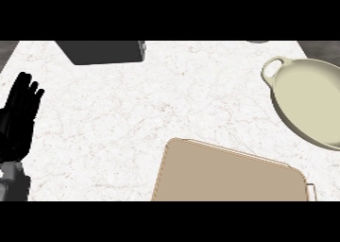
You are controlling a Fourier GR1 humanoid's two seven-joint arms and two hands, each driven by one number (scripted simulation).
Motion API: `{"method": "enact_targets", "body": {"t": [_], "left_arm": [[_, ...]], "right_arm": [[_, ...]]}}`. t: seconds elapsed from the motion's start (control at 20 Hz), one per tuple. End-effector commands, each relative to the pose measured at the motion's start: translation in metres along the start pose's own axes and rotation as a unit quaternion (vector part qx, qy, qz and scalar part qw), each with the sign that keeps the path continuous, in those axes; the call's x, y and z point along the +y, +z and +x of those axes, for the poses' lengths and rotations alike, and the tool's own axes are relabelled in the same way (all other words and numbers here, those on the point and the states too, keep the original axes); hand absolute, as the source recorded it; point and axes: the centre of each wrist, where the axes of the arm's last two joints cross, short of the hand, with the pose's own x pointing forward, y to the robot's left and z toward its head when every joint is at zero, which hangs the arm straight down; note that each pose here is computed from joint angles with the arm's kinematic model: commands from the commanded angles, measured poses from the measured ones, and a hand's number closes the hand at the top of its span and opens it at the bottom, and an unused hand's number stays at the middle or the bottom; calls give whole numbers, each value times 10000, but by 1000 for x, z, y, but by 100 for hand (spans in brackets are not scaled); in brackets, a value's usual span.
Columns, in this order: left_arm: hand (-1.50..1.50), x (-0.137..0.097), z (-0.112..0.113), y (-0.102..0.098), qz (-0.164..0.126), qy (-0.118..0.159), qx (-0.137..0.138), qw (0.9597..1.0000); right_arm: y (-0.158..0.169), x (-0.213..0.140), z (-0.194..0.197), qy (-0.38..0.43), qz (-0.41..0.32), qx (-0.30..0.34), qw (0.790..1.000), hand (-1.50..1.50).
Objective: Pick the eggplant from the tray and place it in the pot
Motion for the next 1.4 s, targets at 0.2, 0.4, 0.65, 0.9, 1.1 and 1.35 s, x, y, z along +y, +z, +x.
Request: {"method": "enact_targets", "body": {"t": [0.2,0.4,0.65,0.9,1.1,1.35], "left_arm": [[0,-8,1,-12,-296,91,-3,9995],[0,-34,9,-5,-376,2,-129,9992],[0,-27,11,-18,-479,56,-79,9988],[0,-28,-6,-20,-474,83,-184,9987],[0,-36,13,-20,-594,51,-199,9980],[0,-47,11,-22,-570,37,-112,9983]], "right_arm": [[26,-77,10,-119,-974,506,9939,150],[-1,-93,-15,-448,-921,756,9919,150],[-16,-111,-58,-671,-1096,1018,9865,150],[-43,-82,-97,-1016,-1261,1024,9815,150],[-57,-95,-89,1418,-1635,1224,9686,150],[-77,-63,-136,1652,-1453,1377,9657,150]]}}
